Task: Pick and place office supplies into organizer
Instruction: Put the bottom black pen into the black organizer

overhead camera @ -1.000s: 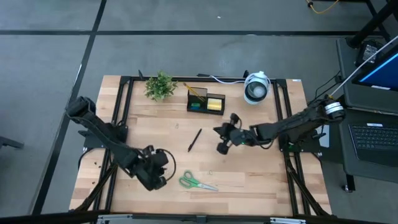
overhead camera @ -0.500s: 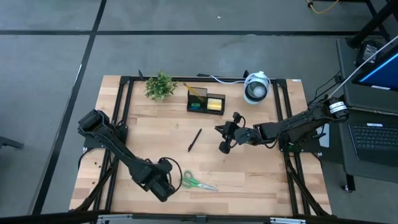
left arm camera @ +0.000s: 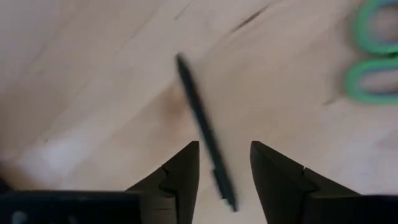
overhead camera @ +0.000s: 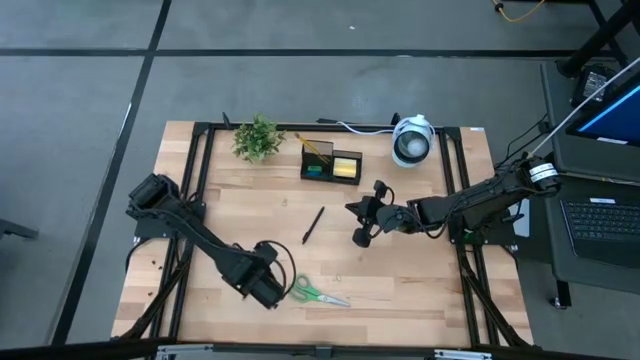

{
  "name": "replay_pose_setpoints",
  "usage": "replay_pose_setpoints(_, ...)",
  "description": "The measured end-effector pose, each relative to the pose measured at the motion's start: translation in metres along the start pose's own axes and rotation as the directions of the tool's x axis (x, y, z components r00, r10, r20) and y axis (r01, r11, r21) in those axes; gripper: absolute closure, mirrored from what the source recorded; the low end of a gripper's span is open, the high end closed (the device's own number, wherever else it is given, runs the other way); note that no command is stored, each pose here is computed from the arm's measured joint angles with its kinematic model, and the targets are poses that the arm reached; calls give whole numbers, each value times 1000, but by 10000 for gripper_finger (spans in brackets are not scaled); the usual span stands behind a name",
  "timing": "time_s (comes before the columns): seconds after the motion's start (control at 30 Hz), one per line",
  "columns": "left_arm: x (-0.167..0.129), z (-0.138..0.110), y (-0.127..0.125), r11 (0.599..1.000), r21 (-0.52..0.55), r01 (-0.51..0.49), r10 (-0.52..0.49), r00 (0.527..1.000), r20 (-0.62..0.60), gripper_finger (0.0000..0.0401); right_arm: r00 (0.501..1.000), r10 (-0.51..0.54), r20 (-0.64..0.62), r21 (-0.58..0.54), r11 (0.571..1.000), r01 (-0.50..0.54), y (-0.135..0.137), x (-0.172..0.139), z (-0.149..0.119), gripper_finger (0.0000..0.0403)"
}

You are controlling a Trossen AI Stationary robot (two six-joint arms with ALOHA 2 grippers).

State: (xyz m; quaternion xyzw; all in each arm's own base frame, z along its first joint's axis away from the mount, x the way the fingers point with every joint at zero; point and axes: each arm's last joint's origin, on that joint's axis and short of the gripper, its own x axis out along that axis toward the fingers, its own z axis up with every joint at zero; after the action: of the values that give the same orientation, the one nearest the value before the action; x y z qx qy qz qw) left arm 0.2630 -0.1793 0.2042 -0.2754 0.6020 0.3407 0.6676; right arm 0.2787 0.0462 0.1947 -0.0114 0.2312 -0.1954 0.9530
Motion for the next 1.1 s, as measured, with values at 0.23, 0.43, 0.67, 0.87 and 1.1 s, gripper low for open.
replay_pose_setpoints(0.23, 35, 1, 12, 999, -48, -24, 17, 989, -145, 247, 1000, 0, -1, -14, 1000, 0, 0, 0, 0, 394)
replay_pose_setpoints(0.43, 52, 4, 15, 998, -54, 17, -25, 989, -145, 250, 1000, 0, -1, -21, 1000, 0, 0, 0, 0, 383)
replay_pose_setpoints(0.67, 67, 7, 20, 997, -58, 60, -70, 979, -190, 249, 1000, 0, -2, -23, 1000, 0, 0, 0, 0, 383)
replay_pose_setpoints(0.87, 73, 8, 24, 995, -59, 75, -86, 973, -214, 254, 1000, -1, -6, -27, 1000, 1, 0, 0, -1, 394)
replay_pose_setpoints(1.1, 74, 8, 24, 996, -20, 83, -85, 974, -209, 268, 1000, -1, -7, -27, 1000, 1, 0, 0, -1, 382)
